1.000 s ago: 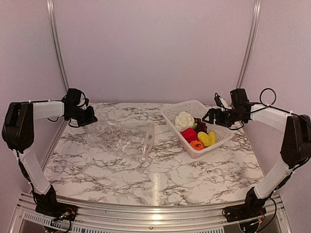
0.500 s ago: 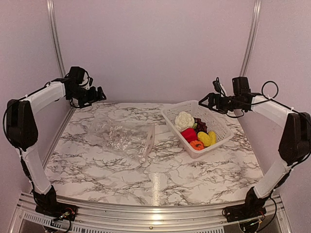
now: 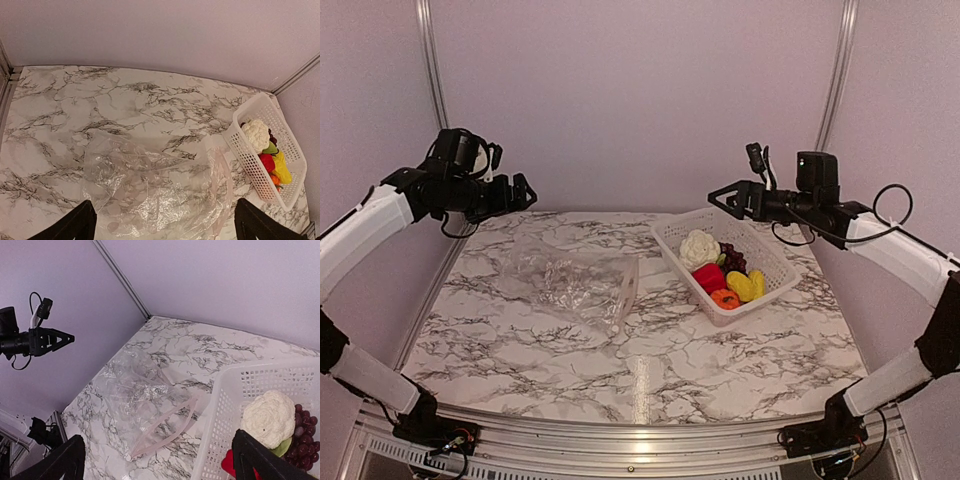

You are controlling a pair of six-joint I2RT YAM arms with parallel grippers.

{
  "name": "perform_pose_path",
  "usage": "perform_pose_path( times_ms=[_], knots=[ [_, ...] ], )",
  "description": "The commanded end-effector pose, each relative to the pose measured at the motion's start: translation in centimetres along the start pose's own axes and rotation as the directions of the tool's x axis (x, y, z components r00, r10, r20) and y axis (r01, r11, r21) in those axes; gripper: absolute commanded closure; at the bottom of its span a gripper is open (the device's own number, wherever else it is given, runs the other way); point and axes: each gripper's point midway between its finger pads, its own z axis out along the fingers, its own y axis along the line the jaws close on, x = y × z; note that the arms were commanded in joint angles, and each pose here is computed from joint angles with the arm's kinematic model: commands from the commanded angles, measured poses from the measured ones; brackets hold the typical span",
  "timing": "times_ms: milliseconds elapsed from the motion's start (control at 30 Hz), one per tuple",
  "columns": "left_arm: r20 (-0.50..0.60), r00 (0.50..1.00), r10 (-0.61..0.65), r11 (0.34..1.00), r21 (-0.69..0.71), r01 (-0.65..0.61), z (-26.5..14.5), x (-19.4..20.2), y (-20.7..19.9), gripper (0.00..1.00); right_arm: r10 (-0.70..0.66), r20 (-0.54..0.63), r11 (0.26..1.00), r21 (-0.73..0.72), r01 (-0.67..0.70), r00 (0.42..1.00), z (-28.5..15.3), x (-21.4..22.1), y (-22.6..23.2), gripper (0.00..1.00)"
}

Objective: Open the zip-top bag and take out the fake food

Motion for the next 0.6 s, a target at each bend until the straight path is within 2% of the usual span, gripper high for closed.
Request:
perform_pose_path(
  times_ms=[0, 133, 300, 567],
  knots=[
    [0.001, 0.999, -0.051, 0.999, -0.012, 0.051, -0.6, 4.5, 0.7, 0.01, 0.019, -0.005, 0.999, -0.034, -0.019, 1.000, 0.8, 3.5, 1.7, 0.01],
    [-0.030, 0.995, -0.090, 0.996, -0.009, 0.090, -0.4, 8.5, 1.6, 0.01, 0.019, -0.058, 0.998, -0.067, -0.023, 0.998, 1.5, 7.2, 3.3, 0.01],
    [-0.056, 0.993, -0.103, 0.995, -0.015, 0.102, -0.1, 11.9, 3.0, 0.01, 0.018, -0.067, 0.995, -0.093, -0.024, 0.998, 1.7, 9.3, 3.9, 0.01],
    [-0.049, 0.991, -0.122, 0.992, 0.019, 0.123, 0.2, 13.3, 3.1, 0.01, 0.024, -0.085, 0.997, -0.070, -0.030, 0.996, 1.6, 11.0, 3.2, 0.01]
  ],
)
